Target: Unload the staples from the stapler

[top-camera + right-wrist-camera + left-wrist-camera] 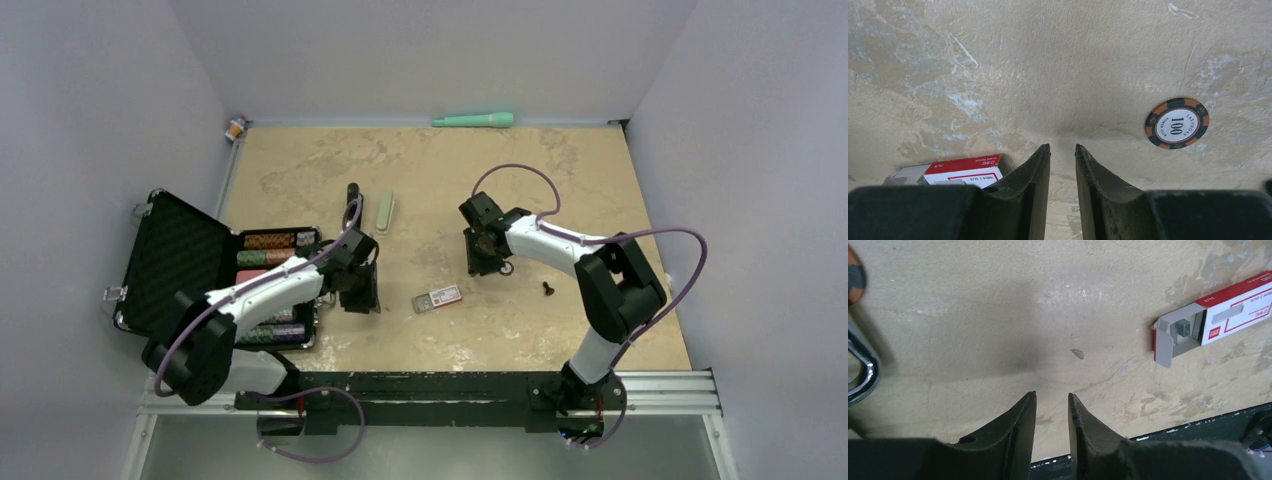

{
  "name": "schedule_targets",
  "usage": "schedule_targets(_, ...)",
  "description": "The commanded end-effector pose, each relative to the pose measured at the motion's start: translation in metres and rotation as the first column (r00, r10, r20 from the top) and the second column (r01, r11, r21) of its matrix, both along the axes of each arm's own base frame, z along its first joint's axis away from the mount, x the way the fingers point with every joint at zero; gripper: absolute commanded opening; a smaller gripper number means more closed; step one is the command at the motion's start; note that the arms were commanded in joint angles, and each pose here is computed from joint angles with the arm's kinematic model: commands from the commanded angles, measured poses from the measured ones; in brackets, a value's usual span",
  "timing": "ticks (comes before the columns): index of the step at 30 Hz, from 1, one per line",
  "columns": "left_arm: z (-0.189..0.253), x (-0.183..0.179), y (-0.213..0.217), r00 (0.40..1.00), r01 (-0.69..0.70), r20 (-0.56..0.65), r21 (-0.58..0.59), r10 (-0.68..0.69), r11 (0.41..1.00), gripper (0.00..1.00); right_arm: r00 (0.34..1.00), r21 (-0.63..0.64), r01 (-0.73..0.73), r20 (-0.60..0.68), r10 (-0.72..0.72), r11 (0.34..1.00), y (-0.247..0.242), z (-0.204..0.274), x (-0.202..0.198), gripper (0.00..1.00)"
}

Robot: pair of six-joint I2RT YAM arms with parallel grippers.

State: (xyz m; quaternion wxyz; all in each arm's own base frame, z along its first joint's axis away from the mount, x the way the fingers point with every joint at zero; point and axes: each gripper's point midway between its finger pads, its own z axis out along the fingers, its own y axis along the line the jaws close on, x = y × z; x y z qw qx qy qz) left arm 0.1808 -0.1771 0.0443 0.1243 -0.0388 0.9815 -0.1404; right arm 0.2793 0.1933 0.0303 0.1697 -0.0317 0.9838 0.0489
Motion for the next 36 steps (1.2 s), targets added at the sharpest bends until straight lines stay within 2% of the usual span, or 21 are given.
schedule_targets(1,0.006,0.019,-0.029,1.0,0.015,0.019,-0.084,-0.013,0.996,0.33,0.999,0.035,-0.023,0.028,0.022,0.999,0.005,0.006,0.001,0.28)
schedule_targets(9,-0.003,0.027,-0.055,0.998,0.054,-0.013,-0.092,-0.056,0.994,0.29,0.999,0.06,-0.048,-0.016,0.049,0.997,0.009,-0.003,-0.019,0.2)
schedule_targets(29,-0.02,0.025,-0.085,0.987,0.127,-0.087,-0.127,-0.138,0.984,0.27,0.963,0.122,-0.255,-0.06,0.263,0.959,0.05,-0.012,-0.041,0.19)
schedule_targets(36,-0.023,0.024,-0.087,0.984,0.133,-0.096,-0.136,-0.147,0.982,0.26,0.953,0.125,-0.286,-0.068,0.296,0.95,0.058,-0.014,-0.044,0.19)
